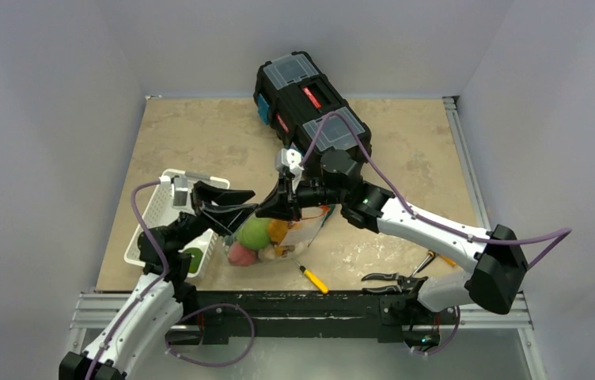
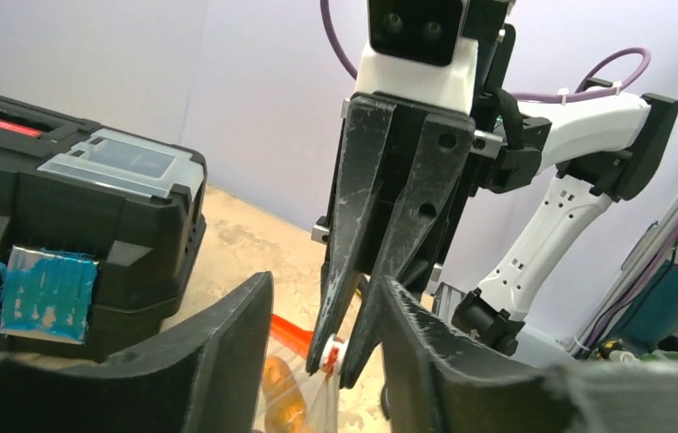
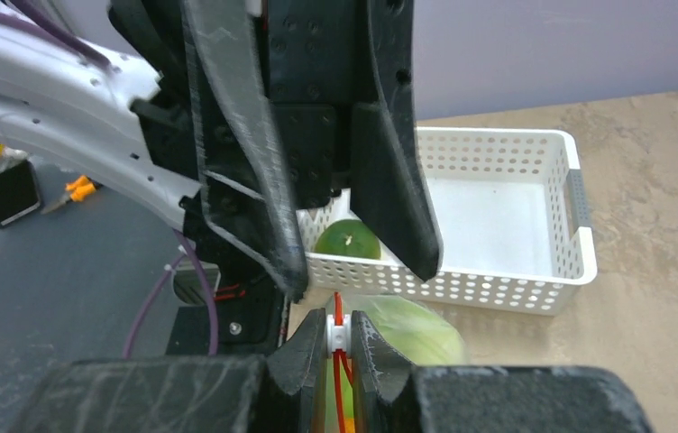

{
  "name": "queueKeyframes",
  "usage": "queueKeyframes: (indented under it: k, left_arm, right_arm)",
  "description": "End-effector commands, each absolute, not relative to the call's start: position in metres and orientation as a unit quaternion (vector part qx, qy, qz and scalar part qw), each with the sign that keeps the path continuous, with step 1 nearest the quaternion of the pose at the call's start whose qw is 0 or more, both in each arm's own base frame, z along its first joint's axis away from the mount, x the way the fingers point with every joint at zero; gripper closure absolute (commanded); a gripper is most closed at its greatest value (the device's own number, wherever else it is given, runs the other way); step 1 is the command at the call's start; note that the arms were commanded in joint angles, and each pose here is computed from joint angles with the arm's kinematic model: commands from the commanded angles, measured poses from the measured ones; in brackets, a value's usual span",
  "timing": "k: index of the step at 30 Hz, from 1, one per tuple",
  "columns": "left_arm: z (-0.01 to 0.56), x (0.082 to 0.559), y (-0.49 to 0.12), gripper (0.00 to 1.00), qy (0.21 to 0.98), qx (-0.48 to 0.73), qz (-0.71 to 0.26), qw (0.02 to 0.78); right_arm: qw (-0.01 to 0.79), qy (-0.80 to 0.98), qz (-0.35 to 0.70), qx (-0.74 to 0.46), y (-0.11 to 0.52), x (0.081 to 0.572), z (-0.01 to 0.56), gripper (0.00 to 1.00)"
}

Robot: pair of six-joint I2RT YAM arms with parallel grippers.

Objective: Place the food in the zip-top bag and seal the zipper

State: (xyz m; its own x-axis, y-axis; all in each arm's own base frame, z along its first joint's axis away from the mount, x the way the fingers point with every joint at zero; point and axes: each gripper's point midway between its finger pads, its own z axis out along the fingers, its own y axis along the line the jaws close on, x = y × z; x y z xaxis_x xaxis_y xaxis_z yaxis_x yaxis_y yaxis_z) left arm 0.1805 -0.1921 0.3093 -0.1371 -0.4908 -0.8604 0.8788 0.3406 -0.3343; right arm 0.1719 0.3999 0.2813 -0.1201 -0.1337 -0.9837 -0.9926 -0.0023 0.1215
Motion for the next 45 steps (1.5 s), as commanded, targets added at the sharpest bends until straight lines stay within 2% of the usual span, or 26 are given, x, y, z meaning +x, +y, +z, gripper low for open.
queueKeyframes:
  k: [1,3,10,17,23,24,29,38,45]
  left_arm:
    - [0.336,0.161,-0.189,0.65,0.433,0.188,-0.590,0.655]
    - [0.339,0.155,-0.190,0.69,0.411,0.200,-0.604,0.653]
    - [0.337,0.151,-0.190,0.61,0.406,0.207,-0.601,0.657]
    - [0.328,0.151,-0.195,0.68,0.421,0.213,-0.610,0.637]
    - [0.327,0.156,-0.196,0.65,0.427,0.212,-0.610,0.633]
    - [0.328,0.156,-0.198,0.68,0.428,0.216,-0.610,0.631]
    - [0.323,0.157,-0.199,1.00,0.432,0.219,-0.609,0.628]
    - [0.332,0.161,-0.188,1.00,0.417,0.179,-0.602,0.657]
    - [0.326,0.173,-0.185,1.00,0.452,0.158,-0.578,0.660]
  right_arm:
    - [0.477,0.499,0.547,-0.473,0.399,0.162,0.340,1.00]
    - [0.485,0.494,0.550,-0.467,0.398,0.162,0.344,1.00]
    - [0.486,0.488,0.559,-0.462,0.399,0.161,0.349,1.00]
    - [0.487,0.481,0.567,-0.458,0.401,0.161,0.352,1.00]
    - [0.483,0.478,0.571,-0.461,0.403,0.160,0.352,1.00]
    - [0.484,0.478,0.571,-0.460,0.404,0.161,0.352,1.00]
    - [0.484,0.477,0.576,-0.455,0.406,0.162,0.355,1.00]
    - [0.476,0.479,0.578,-0.459,0.409,0.163,0.349,1.00]
    - [0.478,0.484,0.572,-0.459,0.405,0.162,0.344,1.00]
